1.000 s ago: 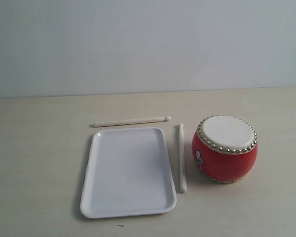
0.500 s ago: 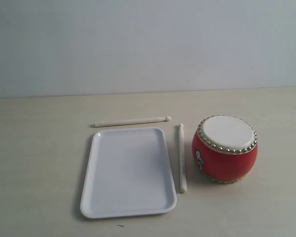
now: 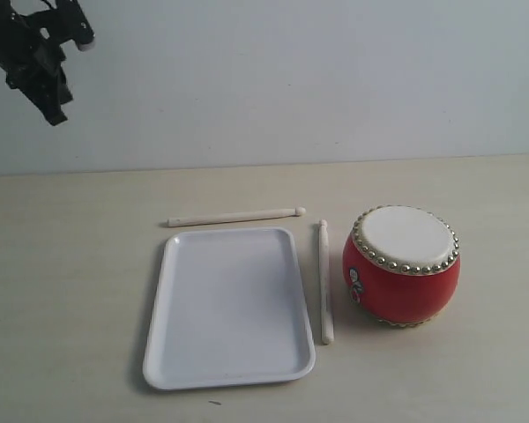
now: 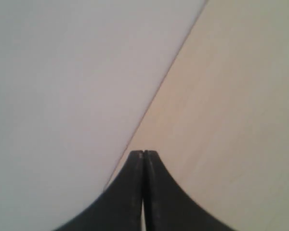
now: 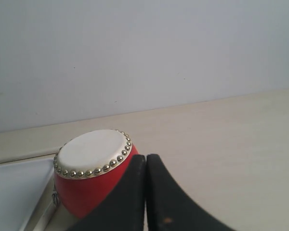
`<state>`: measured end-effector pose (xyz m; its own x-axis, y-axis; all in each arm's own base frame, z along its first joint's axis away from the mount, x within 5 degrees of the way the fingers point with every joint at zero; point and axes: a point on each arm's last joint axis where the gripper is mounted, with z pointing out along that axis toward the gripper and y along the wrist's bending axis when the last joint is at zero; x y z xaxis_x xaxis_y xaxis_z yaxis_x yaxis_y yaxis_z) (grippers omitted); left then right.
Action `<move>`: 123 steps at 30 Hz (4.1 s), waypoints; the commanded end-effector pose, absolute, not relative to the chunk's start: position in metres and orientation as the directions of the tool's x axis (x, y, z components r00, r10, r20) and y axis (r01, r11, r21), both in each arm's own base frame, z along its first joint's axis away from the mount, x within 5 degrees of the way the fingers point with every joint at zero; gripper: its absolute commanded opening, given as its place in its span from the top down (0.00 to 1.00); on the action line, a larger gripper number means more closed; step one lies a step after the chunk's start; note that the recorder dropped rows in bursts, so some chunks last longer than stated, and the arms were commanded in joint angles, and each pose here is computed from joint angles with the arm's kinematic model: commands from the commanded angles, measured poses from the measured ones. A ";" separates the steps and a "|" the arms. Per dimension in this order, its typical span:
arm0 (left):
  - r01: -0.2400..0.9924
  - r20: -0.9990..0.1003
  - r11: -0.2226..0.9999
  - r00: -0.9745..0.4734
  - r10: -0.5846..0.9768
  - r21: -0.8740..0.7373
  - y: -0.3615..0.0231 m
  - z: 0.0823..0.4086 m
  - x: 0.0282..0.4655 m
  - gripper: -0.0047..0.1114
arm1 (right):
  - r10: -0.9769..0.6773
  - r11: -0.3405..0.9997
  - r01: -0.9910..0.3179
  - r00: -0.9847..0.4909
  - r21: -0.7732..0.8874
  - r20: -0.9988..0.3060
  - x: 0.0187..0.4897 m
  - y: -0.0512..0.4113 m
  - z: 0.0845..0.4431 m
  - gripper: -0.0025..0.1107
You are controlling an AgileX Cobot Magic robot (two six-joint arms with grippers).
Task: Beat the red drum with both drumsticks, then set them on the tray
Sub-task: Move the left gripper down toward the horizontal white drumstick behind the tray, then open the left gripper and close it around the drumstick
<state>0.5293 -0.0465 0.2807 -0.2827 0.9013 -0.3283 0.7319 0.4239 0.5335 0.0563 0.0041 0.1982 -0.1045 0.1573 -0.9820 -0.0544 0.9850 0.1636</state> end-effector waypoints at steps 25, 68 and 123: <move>0.923 -0.438 0.294 -0.163 0.884 0.250 -0.154 0.237 0.509 0.96 | 0.153 0.986 -0.050 -0.098 0.158 -0.983 0.056 0.004 0.197 0.98; 0.939 -0.244 0.042 0.045 0.969 0.341 -0.188 0.160 0.518 0.96 | 0.158 0.985 -0.050 -0.099 0.164 -0.982 0.056 0.004 0.197 0.98; 0.935 -0.307 0.060 0.054 0.950 0.350 -0.211 0.134 0.519 0.46 | 0.158 0.985 -0.050 -0.099 0.164 -0.982 0.056 0.004 0.197 0.98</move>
